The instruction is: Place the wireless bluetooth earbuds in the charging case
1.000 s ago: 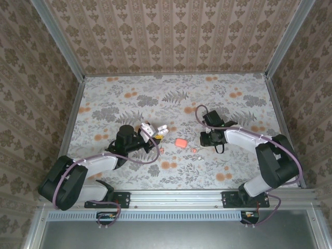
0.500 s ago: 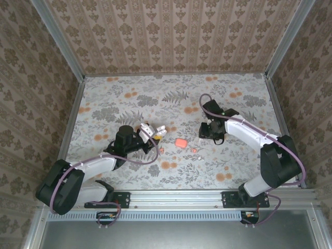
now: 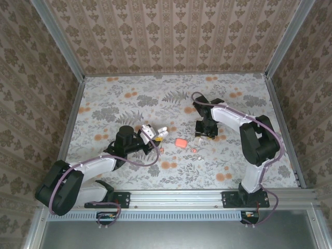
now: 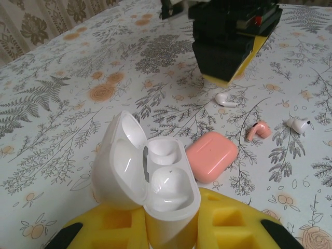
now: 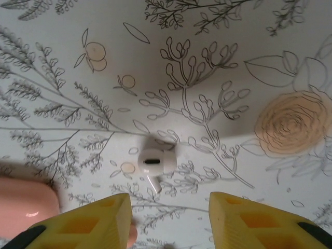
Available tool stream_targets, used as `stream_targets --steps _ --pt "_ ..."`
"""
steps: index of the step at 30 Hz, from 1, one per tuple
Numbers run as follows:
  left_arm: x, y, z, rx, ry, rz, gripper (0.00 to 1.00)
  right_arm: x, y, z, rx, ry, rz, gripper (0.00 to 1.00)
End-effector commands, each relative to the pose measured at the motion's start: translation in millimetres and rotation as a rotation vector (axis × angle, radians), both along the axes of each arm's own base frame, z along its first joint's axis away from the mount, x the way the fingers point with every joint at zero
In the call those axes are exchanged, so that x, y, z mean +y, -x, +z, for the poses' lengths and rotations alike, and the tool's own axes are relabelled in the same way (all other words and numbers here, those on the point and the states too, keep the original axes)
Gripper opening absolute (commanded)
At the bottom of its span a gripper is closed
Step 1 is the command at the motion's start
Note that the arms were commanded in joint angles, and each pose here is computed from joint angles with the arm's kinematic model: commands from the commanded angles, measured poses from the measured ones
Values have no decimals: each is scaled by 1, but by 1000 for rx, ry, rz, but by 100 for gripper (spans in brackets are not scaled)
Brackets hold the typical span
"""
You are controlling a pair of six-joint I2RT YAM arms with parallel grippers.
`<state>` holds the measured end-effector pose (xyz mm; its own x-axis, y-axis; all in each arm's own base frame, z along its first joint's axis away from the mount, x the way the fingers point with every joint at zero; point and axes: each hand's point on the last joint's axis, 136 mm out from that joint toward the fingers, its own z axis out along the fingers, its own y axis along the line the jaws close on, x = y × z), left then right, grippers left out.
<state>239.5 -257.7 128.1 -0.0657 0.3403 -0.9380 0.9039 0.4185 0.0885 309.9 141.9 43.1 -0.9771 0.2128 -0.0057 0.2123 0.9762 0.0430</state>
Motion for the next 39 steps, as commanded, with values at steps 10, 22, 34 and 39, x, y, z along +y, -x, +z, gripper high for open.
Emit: stream_targets --steps 10,22,34,39 --pt "-2 6 14 -57 11 -32 9 1 -8 -20 68 27 24 42" --pt "-2 5 15 -55 9 -29 8 6 -1 -30 99 -2 23 37" --pt "-1 6 14 -55 5 -29 8 5 6 -33 121 -8 22 30" --pt "-1 5 12 -50 -1 -24 8 5 3 -29 98 -8 23 26"
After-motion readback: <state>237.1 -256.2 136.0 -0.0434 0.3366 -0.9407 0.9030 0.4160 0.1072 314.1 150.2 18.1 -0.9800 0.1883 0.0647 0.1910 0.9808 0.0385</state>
